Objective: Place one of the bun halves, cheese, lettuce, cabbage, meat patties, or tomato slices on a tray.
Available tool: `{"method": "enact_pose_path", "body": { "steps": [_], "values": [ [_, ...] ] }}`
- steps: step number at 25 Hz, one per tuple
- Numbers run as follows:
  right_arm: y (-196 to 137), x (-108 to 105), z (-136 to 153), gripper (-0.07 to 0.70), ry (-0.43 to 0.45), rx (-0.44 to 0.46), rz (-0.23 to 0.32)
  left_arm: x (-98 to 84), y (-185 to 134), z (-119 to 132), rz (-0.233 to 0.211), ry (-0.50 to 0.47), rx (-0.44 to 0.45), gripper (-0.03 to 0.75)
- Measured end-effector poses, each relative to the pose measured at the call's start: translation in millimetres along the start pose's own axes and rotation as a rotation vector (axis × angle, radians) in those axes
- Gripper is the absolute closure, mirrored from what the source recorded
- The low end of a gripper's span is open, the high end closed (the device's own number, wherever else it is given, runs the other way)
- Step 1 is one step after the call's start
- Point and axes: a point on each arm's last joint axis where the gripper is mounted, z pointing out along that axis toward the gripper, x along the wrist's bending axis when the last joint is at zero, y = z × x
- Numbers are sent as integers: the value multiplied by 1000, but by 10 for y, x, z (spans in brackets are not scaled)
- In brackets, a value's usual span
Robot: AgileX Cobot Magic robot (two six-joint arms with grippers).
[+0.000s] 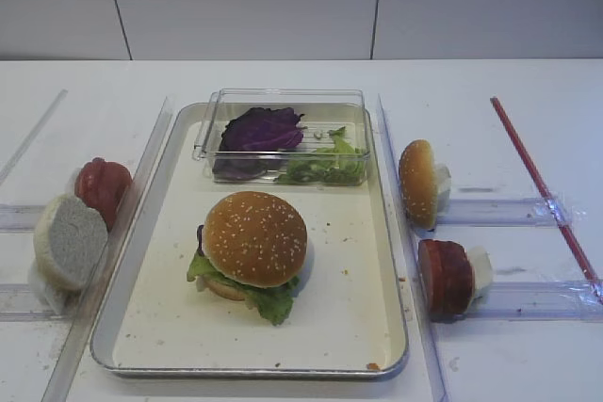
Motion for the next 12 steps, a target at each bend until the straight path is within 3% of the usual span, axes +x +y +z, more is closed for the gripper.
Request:
{"method": "enact_pose_path", "body": {
  "steps": [12],
  "values": [
    [0, 0, 0, -59, 0, 0, 0, 0, 0, 0, 0, 0, 0, 276]
  ]
}}
